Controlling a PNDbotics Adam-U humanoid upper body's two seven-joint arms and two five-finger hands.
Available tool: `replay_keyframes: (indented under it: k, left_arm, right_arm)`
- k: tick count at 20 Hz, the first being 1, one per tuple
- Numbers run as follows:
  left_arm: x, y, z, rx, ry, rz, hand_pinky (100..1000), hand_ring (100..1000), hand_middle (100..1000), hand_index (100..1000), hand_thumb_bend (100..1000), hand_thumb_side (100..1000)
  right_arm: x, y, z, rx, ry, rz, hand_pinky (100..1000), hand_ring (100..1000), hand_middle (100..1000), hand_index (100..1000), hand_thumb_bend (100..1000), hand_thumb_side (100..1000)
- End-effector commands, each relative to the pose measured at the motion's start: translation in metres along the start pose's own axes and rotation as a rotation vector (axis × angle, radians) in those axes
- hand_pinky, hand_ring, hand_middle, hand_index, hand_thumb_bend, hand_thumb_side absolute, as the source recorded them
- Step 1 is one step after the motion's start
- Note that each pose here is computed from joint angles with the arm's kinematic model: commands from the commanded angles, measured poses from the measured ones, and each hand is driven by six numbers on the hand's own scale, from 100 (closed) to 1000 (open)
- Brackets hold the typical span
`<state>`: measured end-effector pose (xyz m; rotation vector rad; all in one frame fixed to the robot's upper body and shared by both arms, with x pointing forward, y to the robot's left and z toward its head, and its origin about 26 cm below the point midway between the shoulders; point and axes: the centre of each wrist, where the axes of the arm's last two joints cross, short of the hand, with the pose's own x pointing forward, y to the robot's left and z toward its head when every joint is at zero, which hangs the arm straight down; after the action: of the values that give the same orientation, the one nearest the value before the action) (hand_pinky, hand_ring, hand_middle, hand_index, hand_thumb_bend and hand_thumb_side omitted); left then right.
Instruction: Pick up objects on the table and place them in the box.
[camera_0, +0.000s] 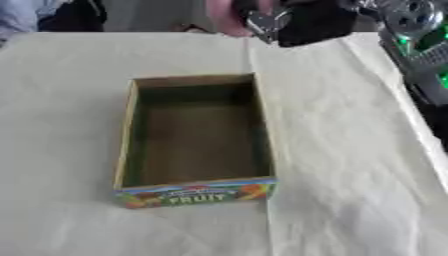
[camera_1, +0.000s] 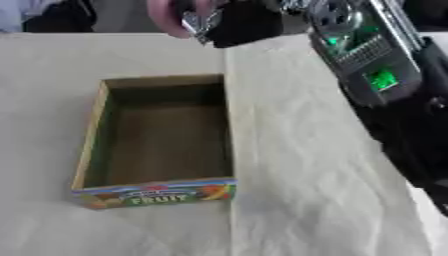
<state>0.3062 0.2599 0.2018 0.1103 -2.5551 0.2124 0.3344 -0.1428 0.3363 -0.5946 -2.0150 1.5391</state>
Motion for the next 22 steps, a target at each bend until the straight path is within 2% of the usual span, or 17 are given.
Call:
replay_keyframes:
  k: [1,6,22]
  left_arm:
    - [0.008,0.003,-0.008,0.005,-0.047,-0.009,477,546,548,650,100,870]
    - [0.008,0.003,-0.008,0.009,-0.054,-0.006,477,546,547,649,100,867]
    - [0.008,0.003,-0.007,-0.004,-0.049,-0.008,477,548,546,643,100,874]
  right_arm:
    - [0.008,0.006,-0.006,0.000,-0.014,-0.016,486,647,573,666,100,567]
    - [0.005,0.036,-0.016,0.060,0.012,-0.045,484,649,569,664,100,562]
    - [-0.023,0.112,-0.028,0.248,0.111,0.043,495,673,551,658,100,557]
